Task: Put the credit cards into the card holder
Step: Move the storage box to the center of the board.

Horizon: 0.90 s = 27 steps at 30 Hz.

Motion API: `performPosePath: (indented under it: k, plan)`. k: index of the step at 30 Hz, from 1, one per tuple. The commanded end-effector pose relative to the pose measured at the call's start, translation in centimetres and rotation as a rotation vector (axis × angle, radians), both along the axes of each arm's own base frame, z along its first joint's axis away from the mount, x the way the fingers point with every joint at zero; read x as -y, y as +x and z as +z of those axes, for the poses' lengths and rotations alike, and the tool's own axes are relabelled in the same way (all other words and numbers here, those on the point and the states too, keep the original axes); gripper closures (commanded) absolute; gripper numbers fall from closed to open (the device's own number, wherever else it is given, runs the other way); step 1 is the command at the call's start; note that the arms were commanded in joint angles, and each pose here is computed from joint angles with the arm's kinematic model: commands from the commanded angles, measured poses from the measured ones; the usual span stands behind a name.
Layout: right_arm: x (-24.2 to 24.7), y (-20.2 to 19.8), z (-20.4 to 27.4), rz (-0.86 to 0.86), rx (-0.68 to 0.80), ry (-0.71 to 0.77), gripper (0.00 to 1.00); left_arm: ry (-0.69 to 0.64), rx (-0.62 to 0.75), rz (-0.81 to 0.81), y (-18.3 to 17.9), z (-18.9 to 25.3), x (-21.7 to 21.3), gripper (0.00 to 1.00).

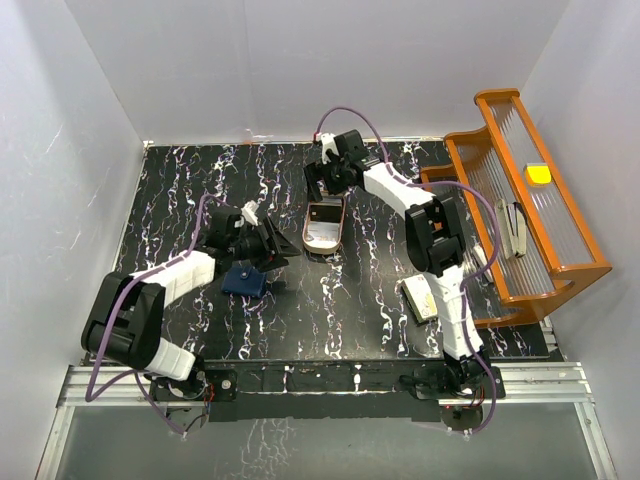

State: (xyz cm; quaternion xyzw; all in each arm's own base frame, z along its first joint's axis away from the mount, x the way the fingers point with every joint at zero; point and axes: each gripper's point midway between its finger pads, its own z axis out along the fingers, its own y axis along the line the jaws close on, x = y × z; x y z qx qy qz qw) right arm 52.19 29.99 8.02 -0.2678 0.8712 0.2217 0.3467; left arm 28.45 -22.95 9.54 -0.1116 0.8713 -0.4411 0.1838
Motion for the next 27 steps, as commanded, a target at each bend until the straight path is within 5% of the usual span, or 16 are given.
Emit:
performPosePath:
  k: [1,27]
  plan:
    - [-0.4,0.7,1.9,0.057,0.000,0.082,0.02,-0.018,0.001,-0.006,-0.2,-0.1,0.4,0.43]
    - [1.5,-1.1,1.7,-0.005,-0.105,0.159,0.08,-0.068,-0.076,-0.047,1.8,-2.8,4.8,0.50]
